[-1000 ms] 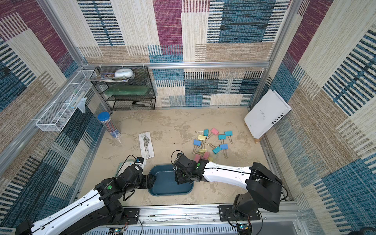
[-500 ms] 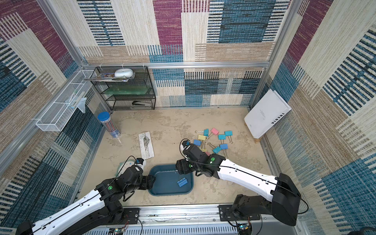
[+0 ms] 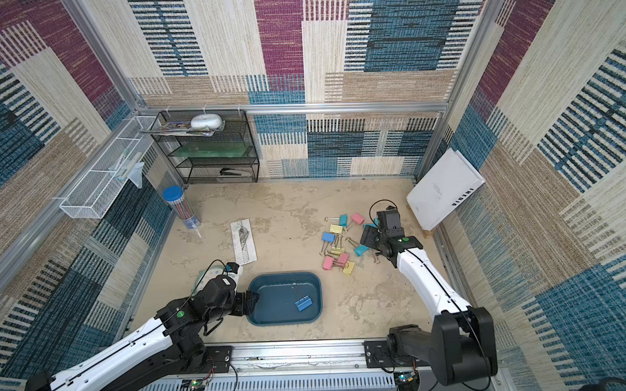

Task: Put the binder clips in the storage box
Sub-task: Pick up the binder clip at the center of the board.

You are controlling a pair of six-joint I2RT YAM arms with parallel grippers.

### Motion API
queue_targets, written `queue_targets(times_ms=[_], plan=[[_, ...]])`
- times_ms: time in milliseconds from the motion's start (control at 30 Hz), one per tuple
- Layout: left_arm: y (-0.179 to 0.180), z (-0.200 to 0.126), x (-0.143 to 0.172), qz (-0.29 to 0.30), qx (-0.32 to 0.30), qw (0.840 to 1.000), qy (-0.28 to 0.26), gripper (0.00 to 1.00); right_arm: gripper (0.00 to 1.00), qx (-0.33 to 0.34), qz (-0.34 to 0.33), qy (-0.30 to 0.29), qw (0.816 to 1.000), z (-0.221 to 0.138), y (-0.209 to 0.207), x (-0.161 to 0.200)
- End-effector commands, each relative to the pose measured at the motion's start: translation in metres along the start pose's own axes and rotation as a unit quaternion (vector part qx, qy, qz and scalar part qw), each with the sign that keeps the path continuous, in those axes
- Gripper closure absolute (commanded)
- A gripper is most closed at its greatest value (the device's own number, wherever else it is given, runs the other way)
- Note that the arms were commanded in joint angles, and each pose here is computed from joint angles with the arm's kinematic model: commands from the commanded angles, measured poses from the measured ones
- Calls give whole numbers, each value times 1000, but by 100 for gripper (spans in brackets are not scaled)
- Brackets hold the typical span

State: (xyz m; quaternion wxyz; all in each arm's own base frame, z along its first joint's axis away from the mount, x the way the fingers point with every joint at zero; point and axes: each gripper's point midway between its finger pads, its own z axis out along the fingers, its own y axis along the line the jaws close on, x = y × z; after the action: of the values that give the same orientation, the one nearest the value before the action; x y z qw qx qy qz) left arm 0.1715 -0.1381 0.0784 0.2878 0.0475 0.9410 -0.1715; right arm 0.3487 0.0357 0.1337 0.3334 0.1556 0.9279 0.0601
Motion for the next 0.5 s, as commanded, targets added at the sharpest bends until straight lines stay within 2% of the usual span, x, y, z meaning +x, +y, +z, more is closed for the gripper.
queue_targets(times_ms=[0, 233, 333, 467], plan=[[-3, 0, -3, 7, 8, 1000, -7, 17, 17, 20, -5, -30, 999, 26, -12, -36], [-4, 0, -4, 10, 11, 1000, -10, 17, 17, 44, -59, -30, 997, 82, -17, -85], [-3, 0, -4, 10, 11, 1000, -10, 17, 17, 26, -79, -7, 997, 108, -15, -93], [-4, 0, -4, 10, 12, 1000, -11, 17, 17, 56, -107, 22, 992, 138, -26, -93]])
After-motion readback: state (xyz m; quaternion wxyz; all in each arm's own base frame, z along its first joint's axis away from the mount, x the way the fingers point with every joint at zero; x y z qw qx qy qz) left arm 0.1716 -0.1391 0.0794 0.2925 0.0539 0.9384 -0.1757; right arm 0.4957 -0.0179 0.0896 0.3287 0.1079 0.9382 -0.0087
